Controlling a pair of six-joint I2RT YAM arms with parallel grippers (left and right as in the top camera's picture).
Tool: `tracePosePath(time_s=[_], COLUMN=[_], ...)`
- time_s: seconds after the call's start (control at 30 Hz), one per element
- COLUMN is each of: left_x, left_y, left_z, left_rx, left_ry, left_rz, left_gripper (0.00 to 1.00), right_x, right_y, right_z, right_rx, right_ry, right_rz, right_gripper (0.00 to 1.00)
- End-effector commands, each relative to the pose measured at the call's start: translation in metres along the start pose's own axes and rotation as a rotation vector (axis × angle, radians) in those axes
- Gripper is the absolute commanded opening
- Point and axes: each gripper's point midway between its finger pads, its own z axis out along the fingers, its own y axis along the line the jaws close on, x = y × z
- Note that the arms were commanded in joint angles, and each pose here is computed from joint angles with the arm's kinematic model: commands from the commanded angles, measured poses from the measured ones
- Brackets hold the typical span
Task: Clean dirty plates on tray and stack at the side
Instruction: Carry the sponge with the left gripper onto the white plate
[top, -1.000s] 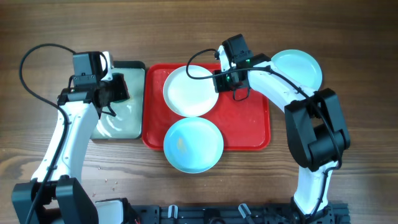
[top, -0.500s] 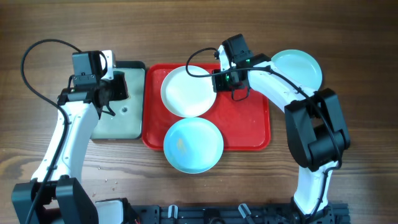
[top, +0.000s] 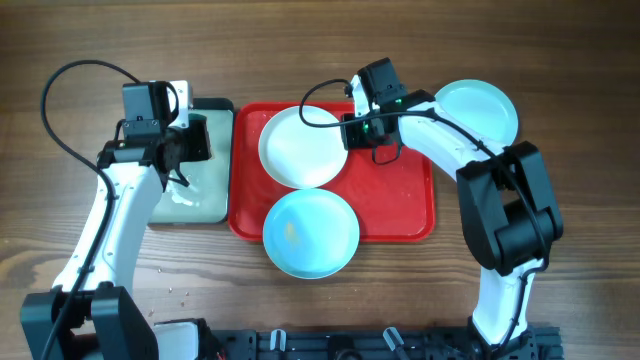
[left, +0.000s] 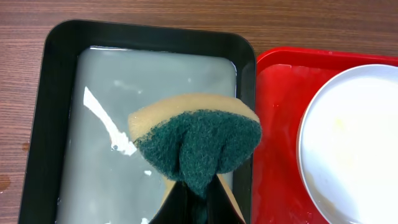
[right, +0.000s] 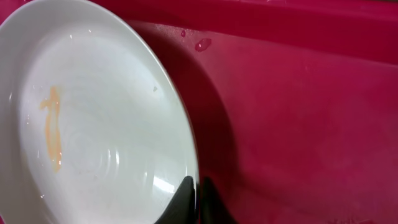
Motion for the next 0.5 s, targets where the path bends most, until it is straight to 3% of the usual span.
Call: tracePosePath(time_s=[0.0, 0.47], left_x=[-0.006, -0.009], left_y=[-0.004, -0.004], left_z=[-0.005, -0.005], left_rx=[0.017, 0.014], left_ry=[-0.032, -0.047], left_rz=[0.035, 0.036], left_gripper=[0.04, 0.04], right_x=[0.009, 0.008], right_y=[0.0, 0.019], right_z=[0.007, 0.009], right_rx=[-0.017, -0.089], right_ry=[0.029, 0.026], right_rz=[0.033, 0.039], right_gripper=[0.04, 0.04])
